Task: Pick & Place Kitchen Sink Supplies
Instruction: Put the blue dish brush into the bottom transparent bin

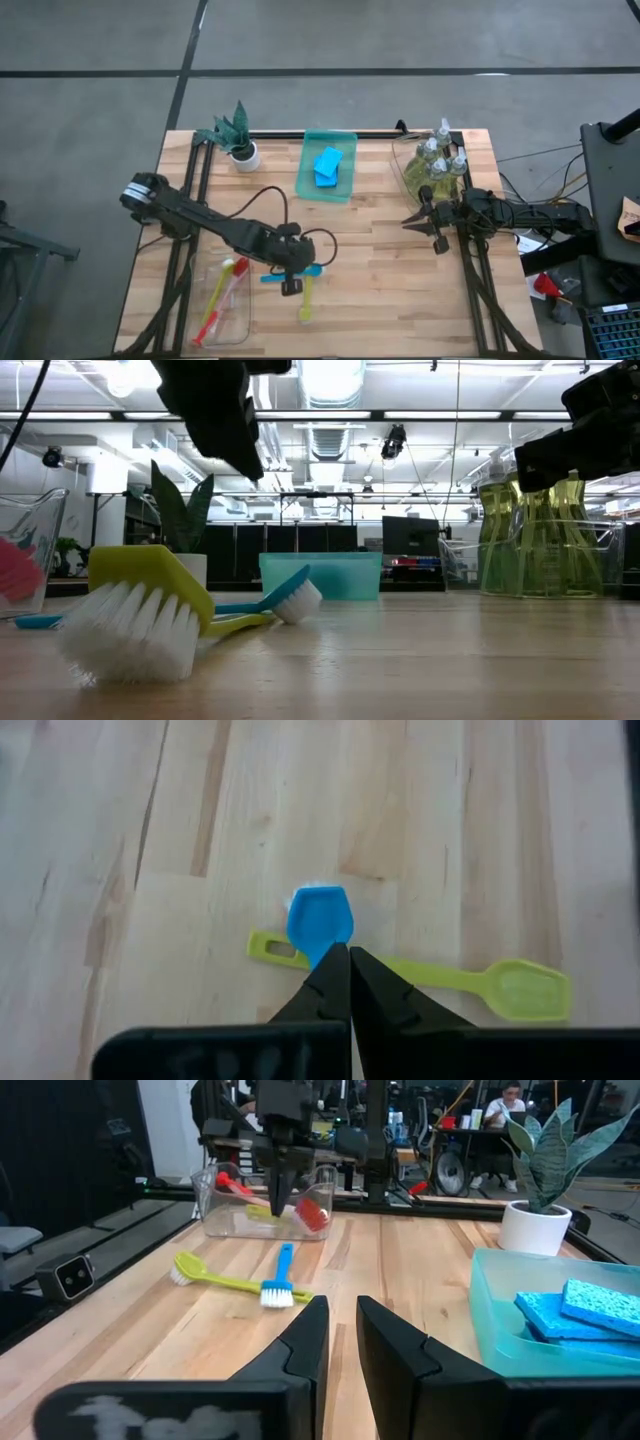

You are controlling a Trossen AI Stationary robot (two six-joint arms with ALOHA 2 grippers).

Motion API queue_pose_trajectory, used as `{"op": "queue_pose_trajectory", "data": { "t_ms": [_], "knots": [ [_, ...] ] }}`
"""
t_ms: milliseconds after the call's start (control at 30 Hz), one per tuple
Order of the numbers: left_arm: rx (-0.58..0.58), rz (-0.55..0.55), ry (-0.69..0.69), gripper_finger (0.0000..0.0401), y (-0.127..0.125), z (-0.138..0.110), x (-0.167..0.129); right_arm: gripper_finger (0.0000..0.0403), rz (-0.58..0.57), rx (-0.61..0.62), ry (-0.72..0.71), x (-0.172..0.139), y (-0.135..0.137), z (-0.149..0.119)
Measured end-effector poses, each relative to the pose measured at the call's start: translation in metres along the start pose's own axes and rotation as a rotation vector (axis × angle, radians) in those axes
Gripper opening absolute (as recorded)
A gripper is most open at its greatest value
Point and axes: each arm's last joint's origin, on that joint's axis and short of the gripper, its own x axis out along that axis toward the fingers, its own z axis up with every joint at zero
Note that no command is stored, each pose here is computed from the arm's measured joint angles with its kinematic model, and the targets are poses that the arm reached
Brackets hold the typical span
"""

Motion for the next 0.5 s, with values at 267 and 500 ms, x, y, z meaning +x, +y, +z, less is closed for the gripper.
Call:
{"op": "queue_pose_trajectory", "data": {
  "t_ms": [267, 500],
  "knots": [
    [0.0, 0.003, 0.117, 0.0045, -0.002, -0.01, 0.032, 0.0052, 0.0, 0.0, 0.0, 0.0, 0.0, 0.0],
    [-0.02, 0.009, 0.203, 0.0152, -0.003, -0.02, 0.057, 0.0052, 0.0, 0.0, 0.0, 0.0, 0.0, 0.0]
  ]
}}
